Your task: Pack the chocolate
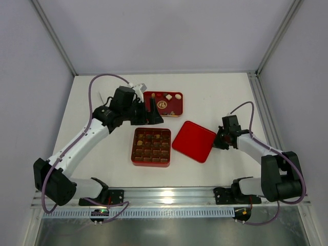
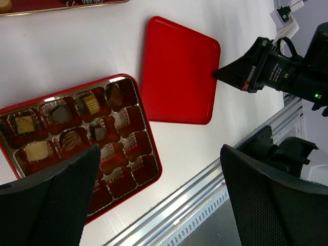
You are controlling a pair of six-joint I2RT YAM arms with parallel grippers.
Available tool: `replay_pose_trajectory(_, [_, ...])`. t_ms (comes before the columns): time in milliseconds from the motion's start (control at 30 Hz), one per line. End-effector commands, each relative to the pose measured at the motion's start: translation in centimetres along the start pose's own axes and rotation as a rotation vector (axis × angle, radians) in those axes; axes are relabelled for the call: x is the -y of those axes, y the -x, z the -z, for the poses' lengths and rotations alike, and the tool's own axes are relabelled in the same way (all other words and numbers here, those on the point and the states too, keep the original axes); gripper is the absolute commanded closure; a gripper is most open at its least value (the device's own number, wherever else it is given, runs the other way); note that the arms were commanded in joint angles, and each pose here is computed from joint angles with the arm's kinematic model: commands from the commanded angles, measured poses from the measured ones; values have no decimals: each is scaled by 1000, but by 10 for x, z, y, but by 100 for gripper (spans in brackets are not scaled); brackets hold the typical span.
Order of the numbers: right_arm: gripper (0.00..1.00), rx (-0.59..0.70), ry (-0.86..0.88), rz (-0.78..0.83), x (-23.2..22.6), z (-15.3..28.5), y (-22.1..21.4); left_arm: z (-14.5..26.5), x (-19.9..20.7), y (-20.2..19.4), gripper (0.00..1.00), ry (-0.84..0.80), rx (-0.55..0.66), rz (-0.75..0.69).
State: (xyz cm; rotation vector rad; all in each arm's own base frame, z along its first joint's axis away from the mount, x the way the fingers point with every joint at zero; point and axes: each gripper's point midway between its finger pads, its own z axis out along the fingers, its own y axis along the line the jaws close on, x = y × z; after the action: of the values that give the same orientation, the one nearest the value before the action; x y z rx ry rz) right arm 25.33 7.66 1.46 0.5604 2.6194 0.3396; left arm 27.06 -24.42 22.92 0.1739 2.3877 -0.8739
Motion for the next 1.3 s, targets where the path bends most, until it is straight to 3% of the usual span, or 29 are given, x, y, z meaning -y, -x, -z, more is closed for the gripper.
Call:
replay_pose_trajectory(0, [96, -6, -76, 53, 13, 5, 3, -10, 20, 14, 4, -63, 39, -26])
replay_pose_trajectory(300, [96, 79, -38, 132, -7, 44, 44, -67, 26, 10, 6, -89, -60, -39])
replay_pose_trajectory(833, [96, 101, 89, 94, -24, 75, 64, -158, 33, 2, 10, -218, -214, -66])
replay_pose_trajectory(1267, [96, 142, 181, 74, -45, 105, 82, -182, 46, -8, 9, -346, -300, -55])
